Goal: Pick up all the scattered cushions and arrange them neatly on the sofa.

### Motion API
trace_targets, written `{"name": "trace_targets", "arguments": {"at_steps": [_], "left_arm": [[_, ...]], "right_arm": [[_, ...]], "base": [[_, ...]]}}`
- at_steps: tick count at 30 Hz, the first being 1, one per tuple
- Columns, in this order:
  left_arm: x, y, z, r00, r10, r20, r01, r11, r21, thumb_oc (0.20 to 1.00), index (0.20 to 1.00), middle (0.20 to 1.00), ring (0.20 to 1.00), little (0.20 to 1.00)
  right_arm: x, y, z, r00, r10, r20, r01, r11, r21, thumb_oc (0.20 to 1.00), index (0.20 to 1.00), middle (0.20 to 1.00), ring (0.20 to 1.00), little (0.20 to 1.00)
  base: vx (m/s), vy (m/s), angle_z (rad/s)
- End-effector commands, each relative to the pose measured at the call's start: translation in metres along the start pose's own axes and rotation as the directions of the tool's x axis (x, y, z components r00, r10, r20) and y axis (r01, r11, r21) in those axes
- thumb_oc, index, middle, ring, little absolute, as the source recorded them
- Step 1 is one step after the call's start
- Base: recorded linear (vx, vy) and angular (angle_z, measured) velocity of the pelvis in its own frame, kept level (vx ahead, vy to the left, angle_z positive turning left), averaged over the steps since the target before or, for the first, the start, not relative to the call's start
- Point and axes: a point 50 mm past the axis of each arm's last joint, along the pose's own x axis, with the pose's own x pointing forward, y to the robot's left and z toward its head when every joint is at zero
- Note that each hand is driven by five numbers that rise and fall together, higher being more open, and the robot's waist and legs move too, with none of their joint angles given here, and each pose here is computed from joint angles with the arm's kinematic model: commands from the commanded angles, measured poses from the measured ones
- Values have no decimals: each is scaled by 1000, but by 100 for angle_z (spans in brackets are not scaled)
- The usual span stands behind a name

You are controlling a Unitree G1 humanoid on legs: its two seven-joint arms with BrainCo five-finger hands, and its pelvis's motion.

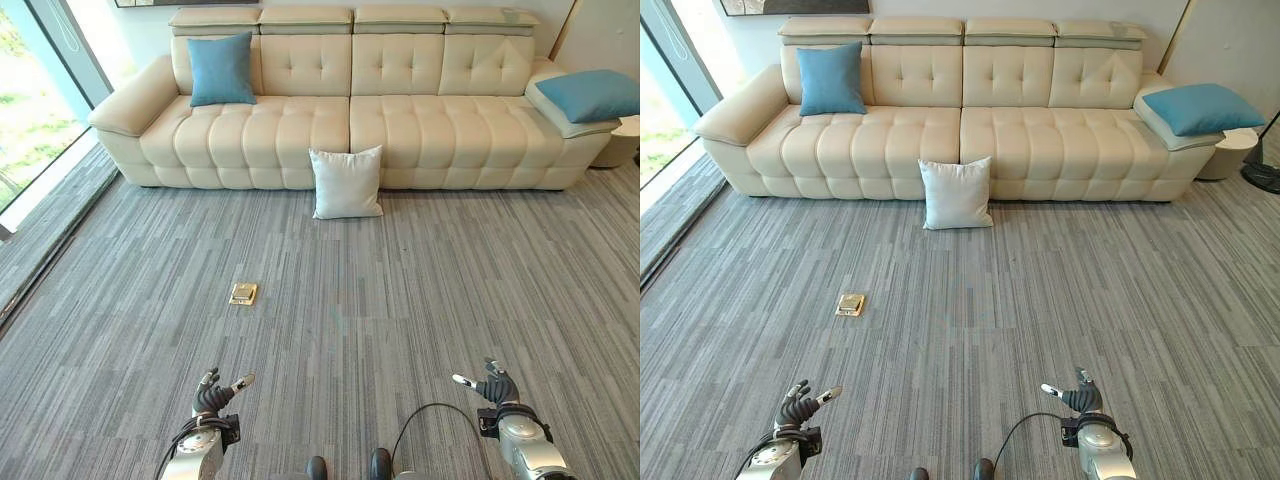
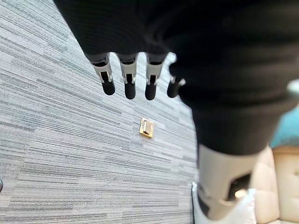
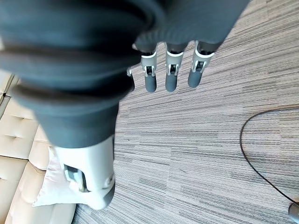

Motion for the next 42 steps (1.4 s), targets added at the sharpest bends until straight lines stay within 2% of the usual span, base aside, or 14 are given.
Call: {"name": "trace_targets", "arguments": {"at_steps": [1, 23, 30, 42], "left_arm": [[6, -1, 14, 999, -4, 46, 4, 1000, 5, 1000, 1000, 1000, 1000, 1000], [5, -12, 8, 999, -45, 12, 45, 999, 27, 1000, 1000, 1000, 1000, 1000], [4, -16, 3, 997, -76, -18, 76, 997, -24, 1000, 1000, 1000, 1000, 1000], [2, -10, 4, 998, -61, -2, 61, 998, -24, 1000, 1000, 1000, 1000, 1000]], "right_arm": [[5, -14, 19, 995, -75, 66, 73, 997, 33, 1000, 1000, 1000, 1000, 1000], [0, -9, -1, 997, -74, -3, 74, 996, 43, 1000, 1000, 1000, 1000, 1000], [-1, -9, -2, 998, -69, -9, 69, 997, 44, 1000, 1000, 1000, 1000, 1000], [0, -3, 2, 999, -41, 5, 41, 999, 23, 1000, 1000, 1000, 1000, 1000]], "base": [[0, 0, 0], [0, -2, -4], [2, -3, -6], [4, 2, 0]]}}
